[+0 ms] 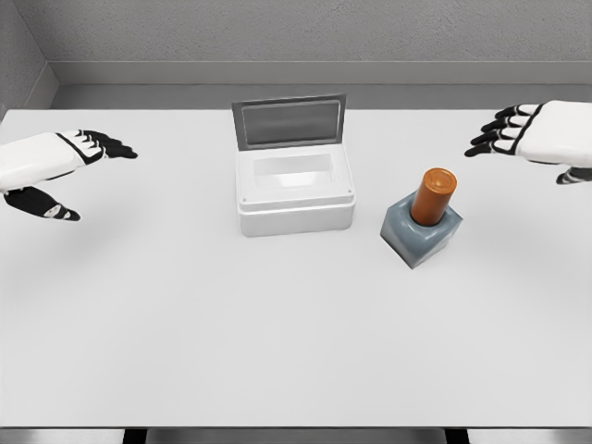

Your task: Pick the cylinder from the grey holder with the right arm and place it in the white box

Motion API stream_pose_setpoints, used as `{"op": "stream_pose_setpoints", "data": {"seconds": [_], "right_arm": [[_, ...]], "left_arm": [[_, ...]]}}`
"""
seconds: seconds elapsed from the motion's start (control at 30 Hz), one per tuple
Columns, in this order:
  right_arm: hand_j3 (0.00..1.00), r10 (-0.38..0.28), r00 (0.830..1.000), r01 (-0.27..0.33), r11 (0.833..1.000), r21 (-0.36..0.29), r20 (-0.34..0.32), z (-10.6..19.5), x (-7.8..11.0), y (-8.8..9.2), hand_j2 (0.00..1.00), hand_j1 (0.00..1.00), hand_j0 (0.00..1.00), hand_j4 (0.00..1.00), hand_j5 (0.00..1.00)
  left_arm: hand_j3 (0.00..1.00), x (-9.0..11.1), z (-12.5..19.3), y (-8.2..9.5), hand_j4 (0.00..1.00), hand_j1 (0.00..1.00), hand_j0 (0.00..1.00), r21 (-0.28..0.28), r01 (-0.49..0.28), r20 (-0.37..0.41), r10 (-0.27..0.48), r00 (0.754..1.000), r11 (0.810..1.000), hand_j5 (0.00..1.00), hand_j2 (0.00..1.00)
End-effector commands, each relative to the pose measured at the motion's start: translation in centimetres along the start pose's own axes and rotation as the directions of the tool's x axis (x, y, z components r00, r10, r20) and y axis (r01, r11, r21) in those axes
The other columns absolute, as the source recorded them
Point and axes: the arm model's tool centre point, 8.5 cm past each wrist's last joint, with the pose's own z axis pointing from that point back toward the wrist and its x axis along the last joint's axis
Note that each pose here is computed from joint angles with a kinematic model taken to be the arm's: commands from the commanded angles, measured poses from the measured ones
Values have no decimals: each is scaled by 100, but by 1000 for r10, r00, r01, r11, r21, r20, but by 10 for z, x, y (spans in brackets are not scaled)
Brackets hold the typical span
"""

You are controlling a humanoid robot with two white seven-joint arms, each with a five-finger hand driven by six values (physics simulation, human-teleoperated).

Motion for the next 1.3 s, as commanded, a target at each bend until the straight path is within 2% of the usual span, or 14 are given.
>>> {"op": "stream_pose_setpoints", "data": {"seconds": [0.0,0.13,0.17,0.3,0.33,0.37,0.43,0.53,0.57,0.67,0.73,0.8,0.97,1.27], "right_arm": [[100,1,1000,-1,1000,-5,2,-1,1,-1,100,100,100,100,100],[100,-19,999,18,1000,-24,-28,7,-10,-5,100,100,100,100,100],[100,-18,1000,17,1000,-25,-25,6,-10,-6,100,100,100,100,100],[100,-12,996,13,1000,-10,85,-44,15,2,100,100,100,100,100],[100,-1,996,2,1000,-14,92,-50,18,1,100,100,100,100,100],[100,-1,995,3,1000,-17,101,-53,20,0,100,100,100,100,100],[100,15,994,-13,1000,-25,106,-54,22,-5,100,100,100,100,100],[100,42,992,-38,998,-42,118,-53,28,-14,100,100,100,100,100],[100,65,990,-58,997,-54,125,-52,32,-21,100,100,100,100,100],[100,76,985,-70,997,-46,154,-57,41,-20,100,100,100,100,100],[100,69,983,-65,998,-28,170,-61,45,-14,100,100,100,100,100],[100,63,981,-61,998,-18,183,-65,48,-10,100,100,100,100,100],[100,62,975,-58,998,-27,213,-76,56,-11,100,100,100,100,100],[100,38,977,-36,999,-15,209,-84,52,-5,100,100,100,100,100]], "left_arm": [[100,-1,1,1,100,100,100,2,-6,-3,6,1000,1000,100,100],[100,-12,5,-6,100,100,100,8,-55,-29,55,998,998,100,100],[100,-25,5,-17,100,100,100,49,-165,-43,167,985,985,100,100],[100,-9,-20,-26,100,100,100,50,-415,101,409,907,908,100,100],[100,-2,-26,-31,100,100,100,-31,-457,143,456,878,889,100,100],[100,6,-46,-37,100,100,100,-68,-534,218,535,816,843,100,100],[100,0,-62,-15,100,100,100,48,-626,287,589,755,779,100,100],[100,-45,-37,-8,100,100,100,200,-768,254,725,640,608,100,100],[100,-52,-35,-11,100,100,100,222,-791,263,746,611,570,100,100],[100,-42,-53,-25,100,100,100,193,-811,284,760,585,552,100,100],[100,-45,-51,-25,100,100,100,196,-807,275,759,590,556,100,100],[100,-43,-55,-30,100,100,100,182,-789,252,748,614,586,100,100],[100,-41,-53,-37,100,100,100,177,-777,244,738,629,604,100,100],[100,-40,-53,-36,100,100,100,188,-778,260,733,628,600,100,100]]}}
